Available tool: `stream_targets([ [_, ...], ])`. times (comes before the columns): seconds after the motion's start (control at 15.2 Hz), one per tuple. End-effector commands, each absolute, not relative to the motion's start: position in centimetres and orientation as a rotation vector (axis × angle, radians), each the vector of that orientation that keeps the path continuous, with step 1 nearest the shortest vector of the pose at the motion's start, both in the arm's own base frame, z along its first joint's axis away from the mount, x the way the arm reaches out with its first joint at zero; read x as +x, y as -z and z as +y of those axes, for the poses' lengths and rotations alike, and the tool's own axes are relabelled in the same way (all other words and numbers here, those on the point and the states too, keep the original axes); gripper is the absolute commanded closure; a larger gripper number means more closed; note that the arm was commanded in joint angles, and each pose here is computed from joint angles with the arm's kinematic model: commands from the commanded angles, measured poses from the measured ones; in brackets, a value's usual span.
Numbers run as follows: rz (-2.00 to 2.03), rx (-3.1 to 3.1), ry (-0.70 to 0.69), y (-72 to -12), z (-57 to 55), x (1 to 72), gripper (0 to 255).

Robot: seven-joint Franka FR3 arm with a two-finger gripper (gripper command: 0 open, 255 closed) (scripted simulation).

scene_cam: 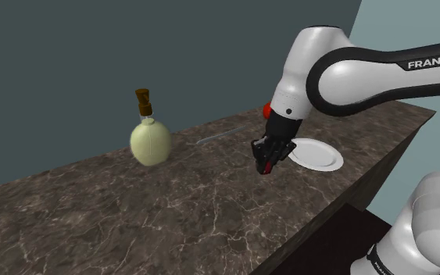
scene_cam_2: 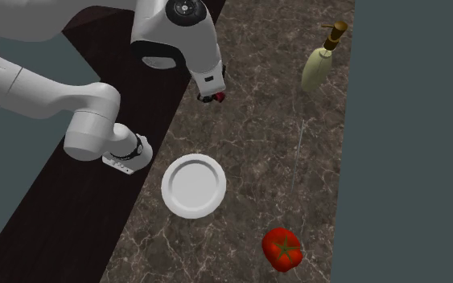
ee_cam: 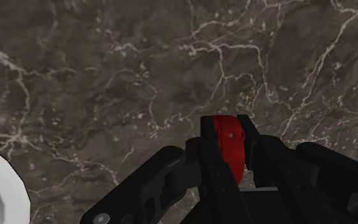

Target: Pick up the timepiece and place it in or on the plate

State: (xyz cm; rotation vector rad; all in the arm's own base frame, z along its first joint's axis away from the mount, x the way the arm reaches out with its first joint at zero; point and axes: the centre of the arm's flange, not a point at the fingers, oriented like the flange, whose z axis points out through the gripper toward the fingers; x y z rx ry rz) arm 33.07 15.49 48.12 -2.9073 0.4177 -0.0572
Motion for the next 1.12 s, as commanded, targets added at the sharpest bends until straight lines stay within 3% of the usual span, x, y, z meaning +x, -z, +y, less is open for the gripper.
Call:
stream_targets([
  [0.0, 0.418, -2.908, 0.057, -49.2, 15.5, 33.0, 255],
  [1.06, 0.418, -2.908, 0.057, -50.2, -3.0, 33.0, 255],
])
